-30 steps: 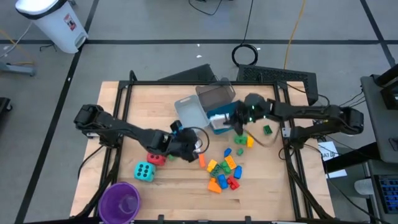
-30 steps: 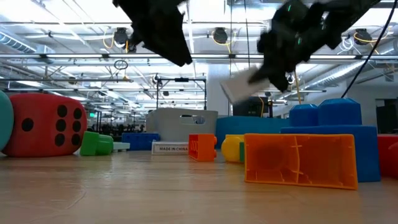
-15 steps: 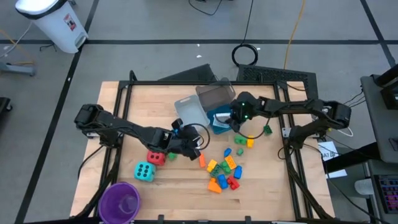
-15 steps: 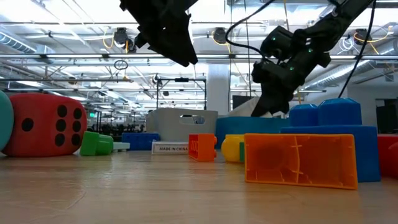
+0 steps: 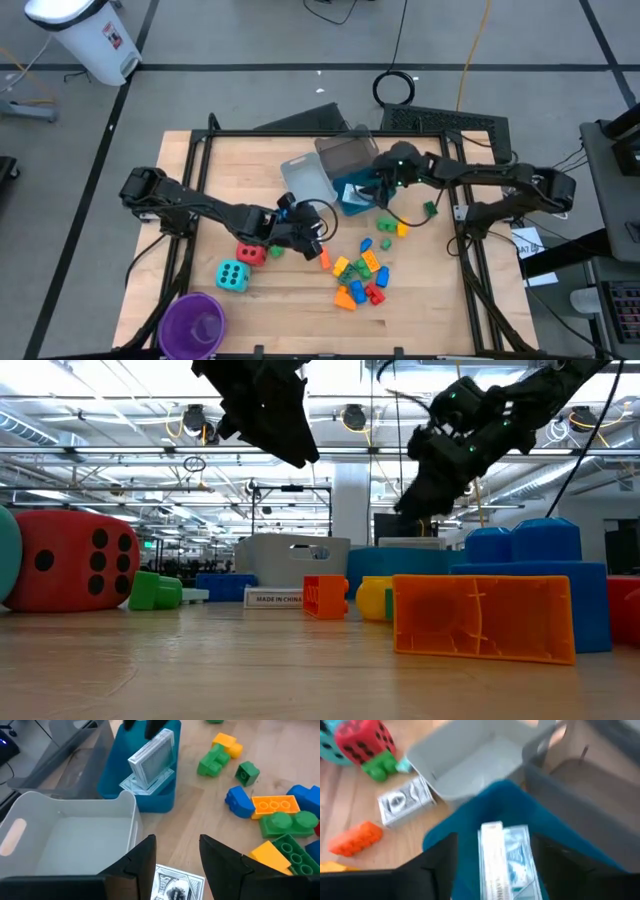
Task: Pick & Place Toys
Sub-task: Put the brown deck of cards into the blue bin
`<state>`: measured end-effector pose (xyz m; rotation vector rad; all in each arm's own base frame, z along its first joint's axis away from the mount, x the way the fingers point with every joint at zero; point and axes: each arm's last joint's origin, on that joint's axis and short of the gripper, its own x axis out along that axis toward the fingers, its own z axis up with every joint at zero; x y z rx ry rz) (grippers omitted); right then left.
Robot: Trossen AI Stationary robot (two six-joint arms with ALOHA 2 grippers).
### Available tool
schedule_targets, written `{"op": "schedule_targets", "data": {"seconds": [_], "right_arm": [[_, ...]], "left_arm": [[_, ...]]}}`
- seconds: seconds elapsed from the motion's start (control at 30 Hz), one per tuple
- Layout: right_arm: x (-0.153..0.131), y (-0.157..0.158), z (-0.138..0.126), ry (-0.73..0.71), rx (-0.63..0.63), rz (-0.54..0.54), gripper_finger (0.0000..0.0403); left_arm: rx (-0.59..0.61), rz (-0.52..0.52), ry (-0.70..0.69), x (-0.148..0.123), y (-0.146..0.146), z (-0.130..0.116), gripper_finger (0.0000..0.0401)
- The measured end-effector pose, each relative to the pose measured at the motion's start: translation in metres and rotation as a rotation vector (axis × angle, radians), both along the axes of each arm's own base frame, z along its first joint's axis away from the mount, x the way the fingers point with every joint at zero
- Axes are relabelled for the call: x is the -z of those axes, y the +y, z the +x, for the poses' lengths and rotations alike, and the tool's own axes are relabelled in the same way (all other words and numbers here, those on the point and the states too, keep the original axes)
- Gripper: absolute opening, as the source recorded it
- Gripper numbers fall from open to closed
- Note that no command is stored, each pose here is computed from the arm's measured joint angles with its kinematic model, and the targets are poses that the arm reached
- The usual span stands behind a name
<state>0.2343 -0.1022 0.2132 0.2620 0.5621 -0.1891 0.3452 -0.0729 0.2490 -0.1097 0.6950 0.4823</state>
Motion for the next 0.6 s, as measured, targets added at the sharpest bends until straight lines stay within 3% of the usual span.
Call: {"op": "schedule_targets", "data": {"seconds": [0.23, 0.37, 0.47, 0.6], "right_arm": [[-0.027, 0.016, -0.01, -0.106, -0.071, -0.046, 0.0264], [-0.024, 0.023, -0.014, -0.044, -0.075, -0.067, 0.0258], [-0.013, 0.028, -0.009, 0.034, -0.104, -0.058, 0.0227], [0.004, 0.034, 0.0, 0.085, -0.143, -0.066, 0.0144]], "left_arm": [[-0.01, -0.036, -0.011, 0.007, -0.002, 0.006, 0.0157], [0.03, -0.051, 0.011, 0.021, -0.005, 0.015, 0.0157], [0.067, -0.042, 0.037, 0.035, -0.007, 0.022, 0.0157], [0.094, -0.008, 0.08, 0.049, -0.008, 0.028, 0.0157]]}}
